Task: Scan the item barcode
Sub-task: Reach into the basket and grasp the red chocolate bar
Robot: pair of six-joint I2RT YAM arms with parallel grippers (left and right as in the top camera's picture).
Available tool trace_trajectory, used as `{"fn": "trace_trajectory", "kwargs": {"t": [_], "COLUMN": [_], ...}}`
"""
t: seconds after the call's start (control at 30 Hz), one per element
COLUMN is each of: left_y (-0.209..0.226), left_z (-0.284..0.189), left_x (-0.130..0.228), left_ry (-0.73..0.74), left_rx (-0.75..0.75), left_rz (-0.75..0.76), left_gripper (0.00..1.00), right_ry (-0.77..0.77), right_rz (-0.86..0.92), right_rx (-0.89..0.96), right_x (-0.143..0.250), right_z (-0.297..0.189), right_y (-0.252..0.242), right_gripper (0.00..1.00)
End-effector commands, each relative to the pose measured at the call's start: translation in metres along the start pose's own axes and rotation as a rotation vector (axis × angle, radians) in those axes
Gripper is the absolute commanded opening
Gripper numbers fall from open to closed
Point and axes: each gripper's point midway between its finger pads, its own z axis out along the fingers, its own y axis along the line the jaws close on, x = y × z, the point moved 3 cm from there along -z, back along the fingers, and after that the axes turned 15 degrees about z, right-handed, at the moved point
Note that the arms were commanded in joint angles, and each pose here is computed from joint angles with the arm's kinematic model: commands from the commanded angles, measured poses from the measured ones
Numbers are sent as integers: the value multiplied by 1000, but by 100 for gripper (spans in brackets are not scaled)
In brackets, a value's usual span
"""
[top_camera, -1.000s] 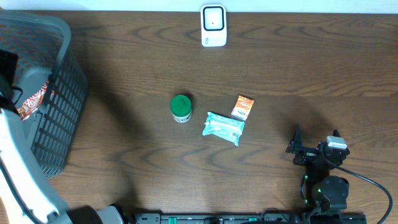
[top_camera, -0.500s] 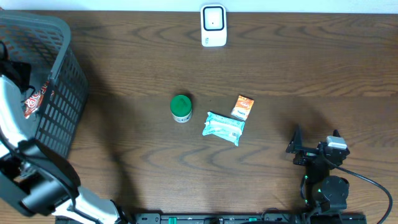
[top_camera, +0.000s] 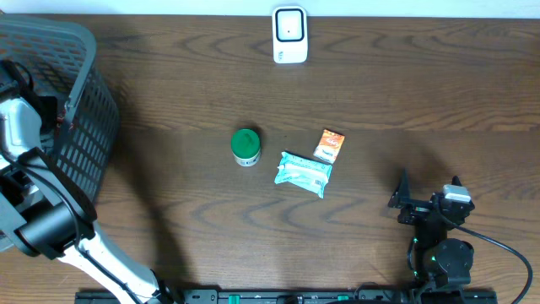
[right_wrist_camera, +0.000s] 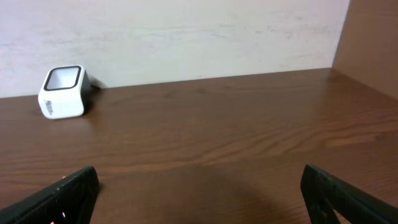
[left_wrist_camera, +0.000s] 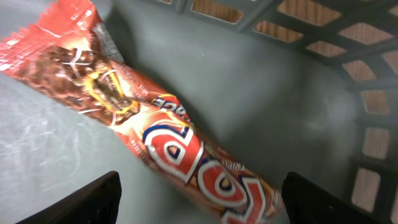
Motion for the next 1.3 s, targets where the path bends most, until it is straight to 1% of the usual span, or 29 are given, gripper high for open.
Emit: {"fn": "trace_trajectory", "kwargs": {"t": [0.0,0.37,0.4,0.43,0.47,0.5,0.53,0.6,0.67,0.77,0.93,1.07,1.17,1.27], "left_y": [4,6,8,9,12,14,16,20,23,21,15,-1,-3,-3], "left_z": [12,36,39,40,41,41,42,42,42,40,5,-53,-112,-174], "left_x": [0,4,4,4,4,3,3,2,3,5,-4,-24,-38,-44], "left_ry": [-3,6,10,12,16,19,23,38,63,116,160,96,8,-60], "left_rx": [-24,-37,-42,-45,-51,-56,-61,-64,-53,2,119,265,339,436], "left_rz": [-36,-42,-43,-45,-45,-41,-39,-33,-19,17,-6,44,66,71], "left_gripper": [83,84,83,79,67,46,29,8,7,7,7,7,7,7], "right_ry": [-3,-3,-3,-3,-3,-3,-3,-3,-3,-3,-3,-3,-3,-3], "right_rz": [-12,-12,-12,-12,-12,-12,-12,-12,-12,-12,-12,-12,-12,-12], "right_rx": [4,4,4,4,4,4,4,4,4,4,3,4,3,3], "right_x": [1,1,1,1,1,1,1,1,1,1,1,1,1,1], "right_z": [0,0,0,0,0,0,0,0,0,0,0,0,0,0], "right_y": [-1,-1,-1,-1,-1,-1,-1,-1,-1,-1,-1,-1,-1,-1], "right_gripper": [99,99,99,99,99,99,99,99,99,99,99,99,99,99]}}
